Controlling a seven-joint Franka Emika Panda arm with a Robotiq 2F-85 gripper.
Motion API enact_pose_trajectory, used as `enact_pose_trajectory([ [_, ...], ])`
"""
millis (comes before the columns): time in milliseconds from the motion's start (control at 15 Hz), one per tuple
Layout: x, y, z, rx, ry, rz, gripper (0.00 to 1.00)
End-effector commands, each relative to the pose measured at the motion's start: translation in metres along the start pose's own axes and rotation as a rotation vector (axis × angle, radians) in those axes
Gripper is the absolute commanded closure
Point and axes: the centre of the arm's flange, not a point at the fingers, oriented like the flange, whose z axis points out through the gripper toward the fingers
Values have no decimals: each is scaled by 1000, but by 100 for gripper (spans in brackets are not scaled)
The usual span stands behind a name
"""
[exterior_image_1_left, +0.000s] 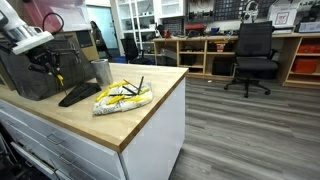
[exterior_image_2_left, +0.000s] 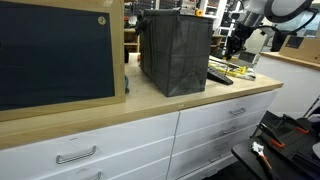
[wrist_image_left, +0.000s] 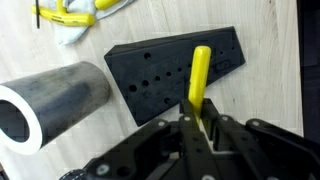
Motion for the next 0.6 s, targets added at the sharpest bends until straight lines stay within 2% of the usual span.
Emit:
enact_pose_trajectory([
  [0, -6, -6, -15, 5, 1, -19, 96],
  [533, -13, -15, -5, 50, -19, -3, 96],
])
